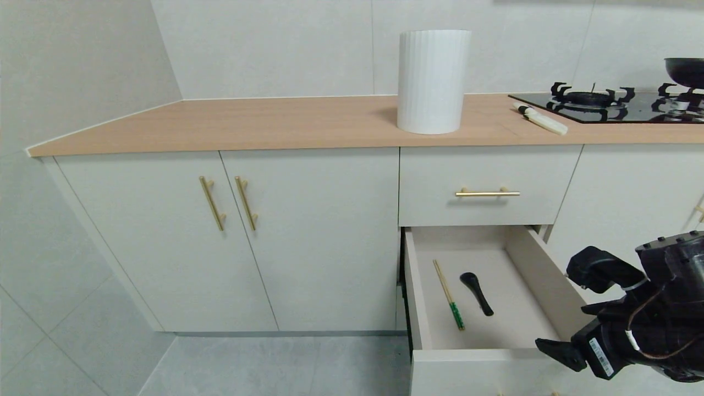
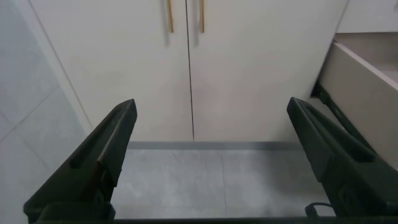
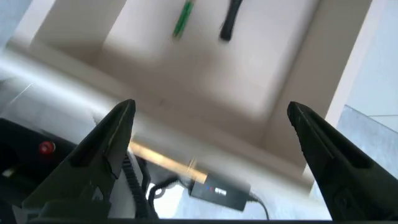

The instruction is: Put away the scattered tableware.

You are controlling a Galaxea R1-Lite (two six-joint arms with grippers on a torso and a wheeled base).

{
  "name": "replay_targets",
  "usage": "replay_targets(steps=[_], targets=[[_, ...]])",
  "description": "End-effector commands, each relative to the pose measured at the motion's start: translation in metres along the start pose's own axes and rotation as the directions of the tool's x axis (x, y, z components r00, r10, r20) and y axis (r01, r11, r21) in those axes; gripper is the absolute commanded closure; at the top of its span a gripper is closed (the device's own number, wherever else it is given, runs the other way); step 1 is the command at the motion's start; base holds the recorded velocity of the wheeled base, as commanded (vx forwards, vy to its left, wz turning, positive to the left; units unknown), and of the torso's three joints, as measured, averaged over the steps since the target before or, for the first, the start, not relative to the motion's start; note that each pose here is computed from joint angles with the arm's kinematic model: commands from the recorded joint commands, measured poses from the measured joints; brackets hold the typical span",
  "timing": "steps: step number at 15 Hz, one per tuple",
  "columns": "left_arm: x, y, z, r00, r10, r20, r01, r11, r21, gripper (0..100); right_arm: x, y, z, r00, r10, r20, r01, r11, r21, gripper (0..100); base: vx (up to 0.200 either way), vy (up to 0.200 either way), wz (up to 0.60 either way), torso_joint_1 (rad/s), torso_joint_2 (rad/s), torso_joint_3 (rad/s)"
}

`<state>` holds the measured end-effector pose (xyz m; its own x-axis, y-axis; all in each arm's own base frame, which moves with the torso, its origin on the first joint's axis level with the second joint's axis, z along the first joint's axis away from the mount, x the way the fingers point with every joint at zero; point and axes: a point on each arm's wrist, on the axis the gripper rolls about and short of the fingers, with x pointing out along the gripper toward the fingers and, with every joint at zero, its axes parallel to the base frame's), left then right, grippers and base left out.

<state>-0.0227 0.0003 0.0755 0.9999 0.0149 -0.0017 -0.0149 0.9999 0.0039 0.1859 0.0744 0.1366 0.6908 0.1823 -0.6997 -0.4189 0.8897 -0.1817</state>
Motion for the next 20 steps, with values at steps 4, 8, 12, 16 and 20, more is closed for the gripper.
replay_targets(steps=[4,8,12,16,20], targets=[[0.000,0.000,0.000,1.000,0.000,0.000,0.000,1.000,-0.001,0,0.004,0.014,-0.017,0.997,0.057,-0.061,-0.065,0.990,-0.124,0,0.000,0.000,0.00,0.000,0.00,0.000],[0.000,0.000,0.000,1.000,0.000,0.000,0.000,1.000,-0.002,0,0.004,0.025,-0.043,0.984,0.106,-0.143,-0.143,0.947,-0.287,0,0.000,0.000,0.00,0.000,0.00,0.000],[0.000,0.000,0.000,1.000,0.000,0.000,0.000,1.000,-0.002,0,0.005,0.028,-0.065,0.966,0.113,-0.231,-0.193,0.913,-0.359,0,0.000,0.000,0.00,0.000,0.00,0.000],[0.000,0.000,0.000,1.000,0.000,0.000,0.000,1.000,-0.002,0,0.019,0.030,-0.068,0.944,0.115,-0.309,-0.229,0.904,-0.360,0,0.000,0.000,0.00,0.000,0.00,0.000],[0.000,0.000,0.000,1.000,0.000,0.000,0.000,1.000,-0.002,0,0.037,0.032,-0.063,0.950,0.108,-0.293,-0.209,0.917,-0.339,0,0.000,0.000,0.00,0.000,0.00,0.000]])
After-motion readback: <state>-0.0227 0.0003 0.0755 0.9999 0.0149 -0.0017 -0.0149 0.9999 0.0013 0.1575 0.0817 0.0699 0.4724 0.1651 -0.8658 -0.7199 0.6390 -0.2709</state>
